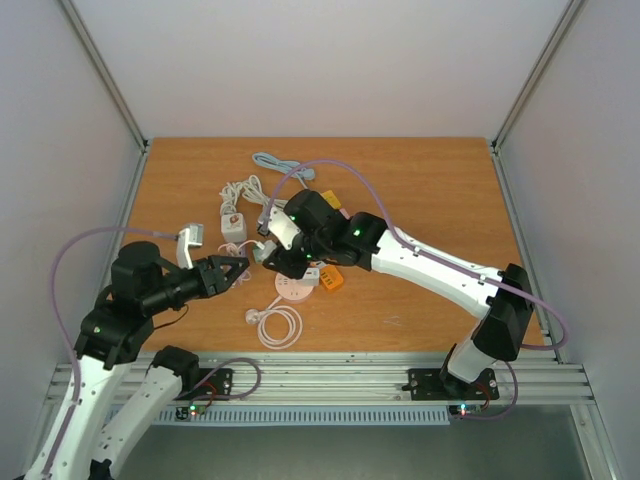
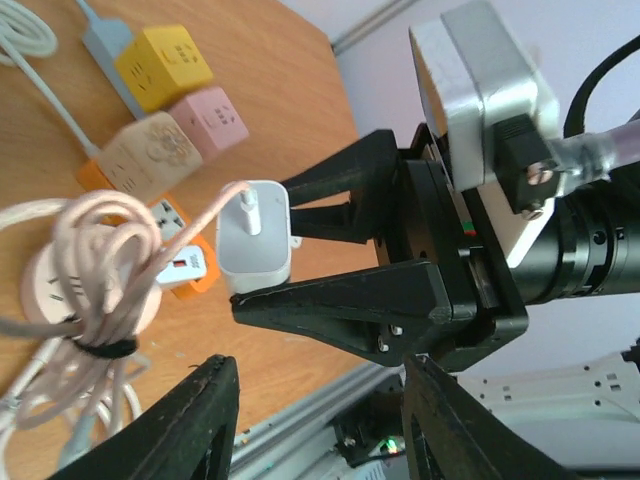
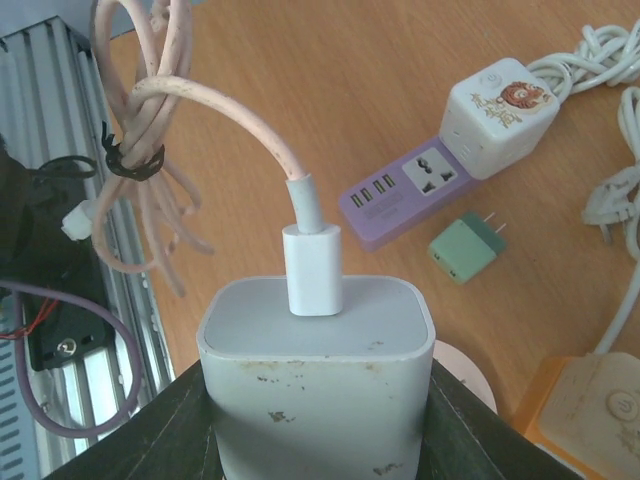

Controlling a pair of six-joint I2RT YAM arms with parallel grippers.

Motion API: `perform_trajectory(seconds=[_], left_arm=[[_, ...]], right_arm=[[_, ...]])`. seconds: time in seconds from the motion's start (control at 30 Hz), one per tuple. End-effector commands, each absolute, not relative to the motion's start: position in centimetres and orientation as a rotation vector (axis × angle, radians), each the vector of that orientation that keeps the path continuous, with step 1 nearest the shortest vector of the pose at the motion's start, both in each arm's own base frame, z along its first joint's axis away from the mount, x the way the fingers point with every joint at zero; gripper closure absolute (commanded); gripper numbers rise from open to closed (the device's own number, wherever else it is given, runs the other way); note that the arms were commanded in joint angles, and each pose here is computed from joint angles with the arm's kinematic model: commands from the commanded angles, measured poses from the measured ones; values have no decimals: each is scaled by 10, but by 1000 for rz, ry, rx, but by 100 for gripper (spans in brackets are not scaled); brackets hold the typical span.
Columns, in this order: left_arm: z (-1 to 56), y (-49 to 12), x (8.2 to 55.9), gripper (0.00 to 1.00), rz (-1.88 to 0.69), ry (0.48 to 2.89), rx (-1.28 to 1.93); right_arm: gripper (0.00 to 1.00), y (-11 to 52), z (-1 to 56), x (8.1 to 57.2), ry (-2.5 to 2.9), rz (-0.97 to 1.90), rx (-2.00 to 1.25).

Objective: Insert the plug

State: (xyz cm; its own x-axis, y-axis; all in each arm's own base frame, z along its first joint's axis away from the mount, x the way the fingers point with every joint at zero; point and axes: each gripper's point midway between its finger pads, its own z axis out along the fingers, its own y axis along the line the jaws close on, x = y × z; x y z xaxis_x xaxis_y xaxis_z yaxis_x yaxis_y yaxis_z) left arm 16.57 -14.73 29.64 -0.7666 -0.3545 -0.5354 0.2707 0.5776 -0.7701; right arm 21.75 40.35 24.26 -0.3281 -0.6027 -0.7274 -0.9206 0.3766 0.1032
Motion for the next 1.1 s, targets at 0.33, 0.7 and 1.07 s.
perform_trajectory(seconds=[0.33, 0.7, 1.07], left_arm=[[274, -163, 186, 43, -1287, 2231, -148], [254, -164, 185, 46, -1284, 2316, -179], [249, -176, 178, 72, -1352, 2361, -61]], right_arm=[[57, 426, 255, 187, 1893, 770, -1480], [57, 435, 263, 179, 1843, 841, -1493], [56, 437, 260, 175, 1855, 851, -1509]])
